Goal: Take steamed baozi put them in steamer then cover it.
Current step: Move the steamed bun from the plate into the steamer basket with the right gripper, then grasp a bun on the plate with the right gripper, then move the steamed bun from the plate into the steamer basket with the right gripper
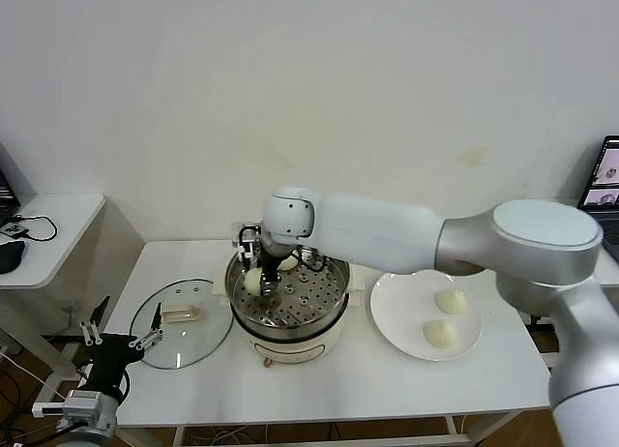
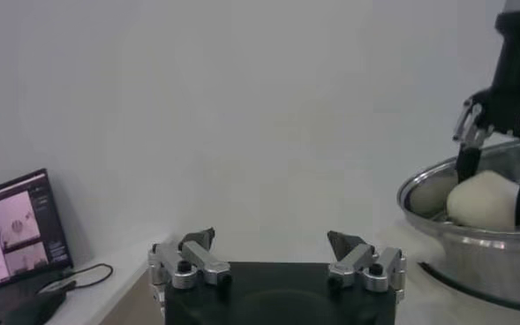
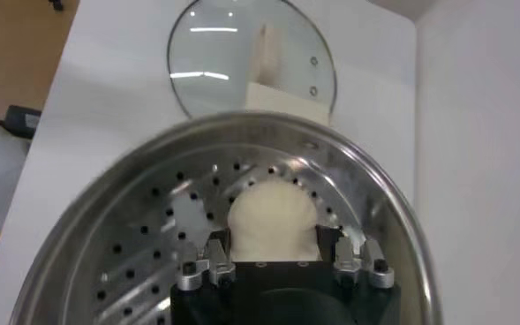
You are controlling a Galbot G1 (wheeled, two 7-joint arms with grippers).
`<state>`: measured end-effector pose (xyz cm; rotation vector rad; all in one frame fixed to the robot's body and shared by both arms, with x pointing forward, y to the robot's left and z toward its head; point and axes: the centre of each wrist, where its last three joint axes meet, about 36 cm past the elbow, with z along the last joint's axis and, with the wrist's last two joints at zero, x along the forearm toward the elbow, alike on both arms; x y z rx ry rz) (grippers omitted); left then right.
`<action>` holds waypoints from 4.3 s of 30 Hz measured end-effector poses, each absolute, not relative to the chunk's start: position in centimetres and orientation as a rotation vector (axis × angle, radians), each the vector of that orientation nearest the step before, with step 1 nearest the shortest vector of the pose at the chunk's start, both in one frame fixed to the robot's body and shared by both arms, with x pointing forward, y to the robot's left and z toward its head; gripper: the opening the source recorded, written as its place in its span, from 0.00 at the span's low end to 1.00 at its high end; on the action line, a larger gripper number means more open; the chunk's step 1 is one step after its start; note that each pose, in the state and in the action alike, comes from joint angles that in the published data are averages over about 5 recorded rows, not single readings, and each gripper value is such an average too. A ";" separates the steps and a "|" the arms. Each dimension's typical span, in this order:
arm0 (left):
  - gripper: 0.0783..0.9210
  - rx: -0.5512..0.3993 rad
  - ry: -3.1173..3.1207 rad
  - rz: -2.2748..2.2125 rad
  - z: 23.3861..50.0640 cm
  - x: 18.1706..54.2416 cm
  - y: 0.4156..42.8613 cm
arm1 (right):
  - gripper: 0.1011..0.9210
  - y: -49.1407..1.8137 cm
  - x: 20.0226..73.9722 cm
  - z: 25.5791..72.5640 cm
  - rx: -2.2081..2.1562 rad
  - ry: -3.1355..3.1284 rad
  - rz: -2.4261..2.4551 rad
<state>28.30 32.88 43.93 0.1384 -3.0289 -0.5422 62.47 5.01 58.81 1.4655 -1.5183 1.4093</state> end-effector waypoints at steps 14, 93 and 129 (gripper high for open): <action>0.88 0.138 -3.028 -0.539 43.9 28.3 32.9 | 0.62 6.3 62.9 57.2 1.433 -1.529 1.391; 0.88 0.125 -2.970 -0.574 42.9 27.5 32.9 | 0.85 -34.9 58.3 46.9 1.240 -1.337 1.369; 0.88 0.118 -2.983 -0.572 43.2 27.5 32.8 | 0.59 -35.0 60.2 53.0 1.193 -1.387 1.377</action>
